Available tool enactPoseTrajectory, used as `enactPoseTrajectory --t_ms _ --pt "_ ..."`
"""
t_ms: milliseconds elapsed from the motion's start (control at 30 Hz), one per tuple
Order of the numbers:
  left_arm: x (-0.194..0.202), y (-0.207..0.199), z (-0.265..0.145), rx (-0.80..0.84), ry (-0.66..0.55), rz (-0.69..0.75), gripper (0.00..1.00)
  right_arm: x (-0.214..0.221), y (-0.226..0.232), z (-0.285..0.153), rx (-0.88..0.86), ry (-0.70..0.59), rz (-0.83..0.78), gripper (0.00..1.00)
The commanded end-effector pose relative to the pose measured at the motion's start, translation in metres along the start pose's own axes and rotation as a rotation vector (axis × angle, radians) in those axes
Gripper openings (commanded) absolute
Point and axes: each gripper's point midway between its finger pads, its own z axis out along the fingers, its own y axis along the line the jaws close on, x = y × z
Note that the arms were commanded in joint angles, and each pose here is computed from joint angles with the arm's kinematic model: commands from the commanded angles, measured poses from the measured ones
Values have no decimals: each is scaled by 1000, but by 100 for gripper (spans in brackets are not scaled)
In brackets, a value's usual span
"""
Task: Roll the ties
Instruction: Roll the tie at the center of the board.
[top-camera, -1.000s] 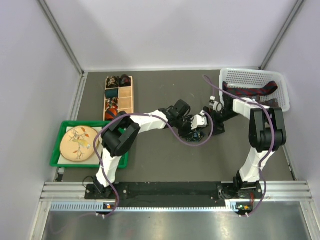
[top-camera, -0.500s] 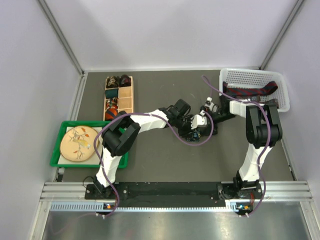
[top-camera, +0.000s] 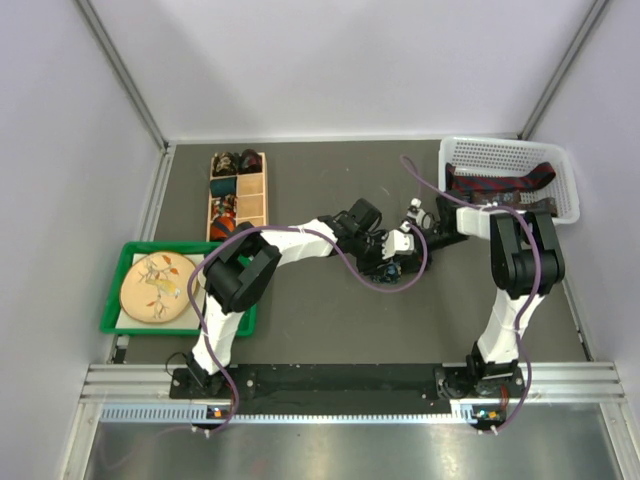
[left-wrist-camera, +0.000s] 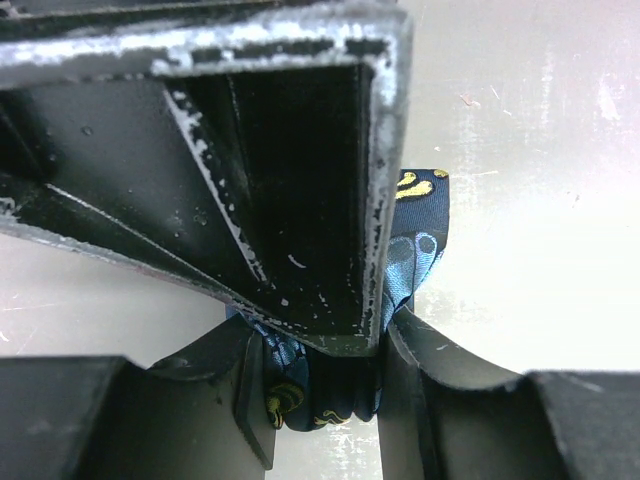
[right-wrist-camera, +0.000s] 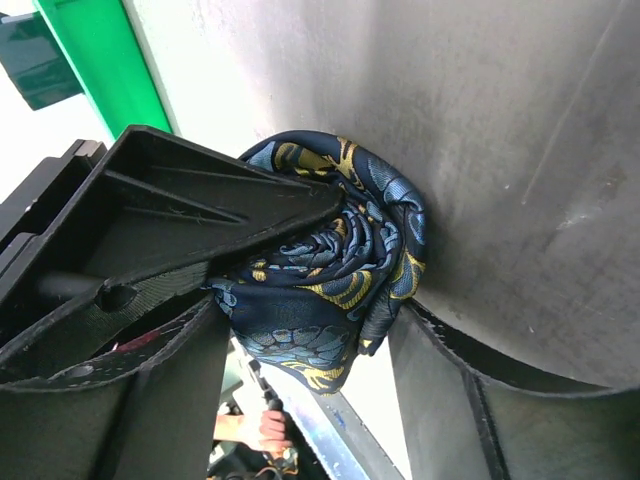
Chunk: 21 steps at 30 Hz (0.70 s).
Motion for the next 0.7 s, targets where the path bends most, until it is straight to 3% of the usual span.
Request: enactPoseTrajectory --t_ms 0,33,67,133,233,400,433,500,533,600,667 --pt "81 -27 10 60 244 -85 0 -24 -1 -6 78 -99 -110 65" --pt "81 -26 10 58 243 -86 0 -27 -4 -7 101 -113 -110 78" --pt "81 -28 10 62 244 -86 0 -28 -4 -8 104 -121 -115 77" --pt "82 -29 11 66 245 -87 0 -31 -3 -8 103 -132 -123 66" --pt "81 -28 10 67 241 -84 0 -36 -4 -9 107 -151 -117 63" --pt "83 -28 9 68 250 -84 0 -30 -1 -5 61 -115 -109 37" --pt "82 -27 9 65 248 -83 0 -29 1 -6 50 -107 -118 25" --pt "83 -27 9 62 249 -94 0 -22 -1 -5 46 -83 -104 17" --pt "81 -26 10 62 244 -99 1 -20 0 -5 34 -75 -113 3" --pt "81 -24 10 63 237 -126 15 -17 1 -5 30 -70 -112 0" --pt "76 -20 8 53 215 -141 39 -18 2 -6 35 -80 -121 0"
